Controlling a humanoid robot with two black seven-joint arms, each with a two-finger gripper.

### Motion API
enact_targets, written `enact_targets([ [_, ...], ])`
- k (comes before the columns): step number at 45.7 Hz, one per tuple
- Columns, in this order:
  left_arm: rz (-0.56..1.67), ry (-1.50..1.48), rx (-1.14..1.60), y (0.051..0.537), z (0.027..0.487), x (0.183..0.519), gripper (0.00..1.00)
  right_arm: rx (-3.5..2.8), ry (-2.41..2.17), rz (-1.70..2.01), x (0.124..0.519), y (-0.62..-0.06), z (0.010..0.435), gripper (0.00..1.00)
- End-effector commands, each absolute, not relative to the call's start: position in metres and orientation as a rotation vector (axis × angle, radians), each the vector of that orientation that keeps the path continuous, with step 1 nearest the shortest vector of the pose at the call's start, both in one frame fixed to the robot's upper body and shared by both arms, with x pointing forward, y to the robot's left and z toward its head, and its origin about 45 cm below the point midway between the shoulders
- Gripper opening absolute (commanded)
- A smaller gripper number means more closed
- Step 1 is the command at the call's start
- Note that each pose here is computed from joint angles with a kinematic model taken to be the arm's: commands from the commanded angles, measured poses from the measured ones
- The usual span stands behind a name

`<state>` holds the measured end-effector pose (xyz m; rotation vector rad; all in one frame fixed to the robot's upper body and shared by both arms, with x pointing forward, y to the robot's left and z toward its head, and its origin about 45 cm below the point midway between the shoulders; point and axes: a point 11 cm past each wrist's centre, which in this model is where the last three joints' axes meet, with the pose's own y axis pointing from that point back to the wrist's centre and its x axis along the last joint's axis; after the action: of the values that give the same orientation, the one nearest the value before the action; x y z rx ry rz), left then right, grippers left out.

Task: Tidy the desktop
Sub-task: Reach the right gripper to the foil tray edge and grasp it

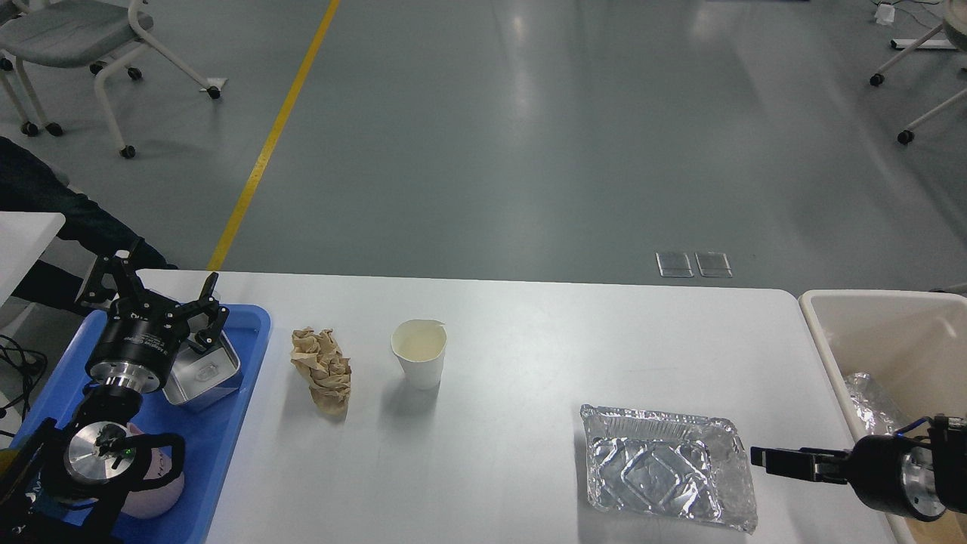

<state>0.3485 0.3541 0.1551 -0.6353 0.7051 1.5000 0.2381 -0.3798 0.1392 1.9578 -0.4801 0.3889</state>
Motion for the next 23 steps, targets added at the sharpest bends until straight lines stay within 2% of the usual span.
enact_targets([
  [1, 1.504, 0.706, -0.634, 0.354, 0.156, 0.35, 0.96, 1.965, -0.501, 0.354, 0.239, -0.381, 0.13, 1.0],
  [15, 1.495, 0.708, -0.635, 0.351, 0.157, 0.351, 0.96, 2.002, -0.538, 0.338, 0.247, -0.372, 0.122, 1.0],
  [23, 1.476, 0.718, -0.608, 0.342, 0.153, 0.351, 0.96, 2.007, -0.487, 0.281, 0.239, -0.365, 0.1, 1.0],
])
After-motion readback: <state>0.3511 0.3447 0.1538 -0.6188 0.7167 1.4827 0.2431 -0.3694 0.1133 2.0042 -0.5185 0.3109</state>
